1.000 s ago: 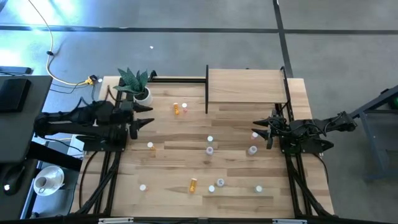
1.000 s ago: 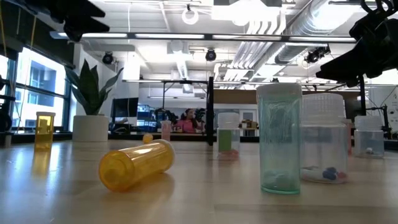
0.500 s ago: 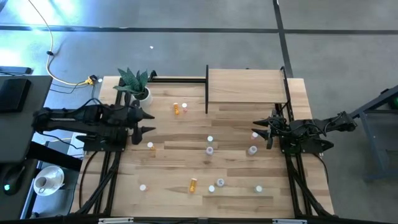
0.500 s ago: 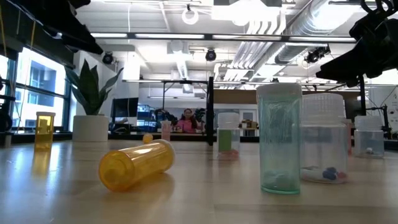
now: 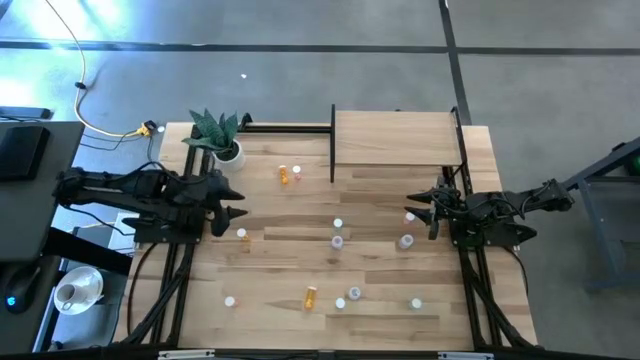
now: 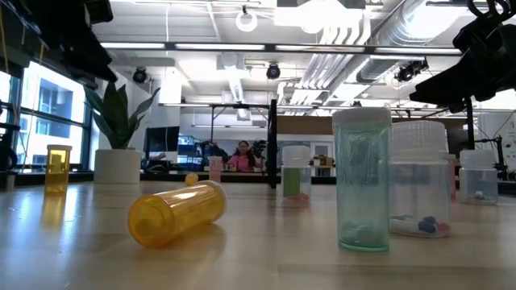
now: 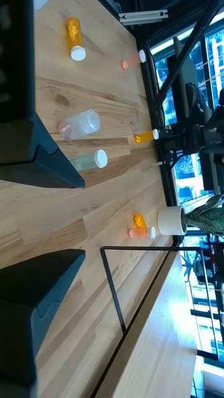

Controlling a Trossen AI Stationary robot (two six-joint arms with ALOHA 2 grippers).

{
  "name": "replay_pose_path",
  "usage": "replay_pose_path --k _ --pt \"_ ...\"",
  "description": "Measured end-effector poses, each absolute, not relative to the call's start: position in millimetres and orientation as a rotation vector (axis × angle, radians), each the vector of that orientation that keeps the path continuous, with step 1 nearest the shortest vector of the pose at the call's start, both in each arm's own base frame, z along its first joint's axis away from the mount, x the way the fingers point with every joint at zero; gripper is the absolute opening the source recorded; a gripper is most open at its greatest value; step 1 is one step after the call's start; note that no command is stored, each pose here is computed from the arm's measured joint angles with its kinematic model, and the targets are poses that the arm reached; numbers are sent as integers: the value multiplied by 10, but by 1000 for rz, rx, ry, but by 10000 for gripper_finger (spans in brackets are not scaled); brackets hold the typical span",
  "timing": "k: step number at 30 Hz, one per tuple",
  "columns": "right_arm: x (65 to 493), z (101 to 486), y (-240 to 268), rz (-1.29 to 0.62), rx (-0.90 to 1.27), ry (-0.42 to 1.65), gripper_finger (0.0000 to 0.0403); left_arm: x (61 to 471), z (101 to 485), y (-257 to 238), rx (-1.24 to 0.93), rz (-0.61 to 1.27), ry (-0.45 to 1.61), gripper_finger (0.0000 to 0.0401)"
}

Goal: Pick and place medicine bottles onto shelf by color
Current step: Put the left yellow pill bottle on the shelf

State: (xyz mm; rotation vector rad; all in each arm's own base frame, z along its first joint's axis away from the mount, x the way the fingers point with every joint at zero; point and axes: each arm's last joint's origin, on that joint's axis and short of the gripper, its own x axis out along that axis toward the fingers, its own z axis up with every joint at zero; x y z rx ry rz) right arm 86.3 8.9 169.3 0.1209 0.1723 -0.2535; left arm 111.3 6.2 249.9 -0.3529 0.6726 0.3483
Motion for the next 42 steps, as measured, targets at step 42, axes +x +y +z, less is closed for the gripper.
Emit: replay_pose_path --k 42 --pt "863 1693 89 -254 121 172 161 1405 1840 -754 -421 614 1035 229"
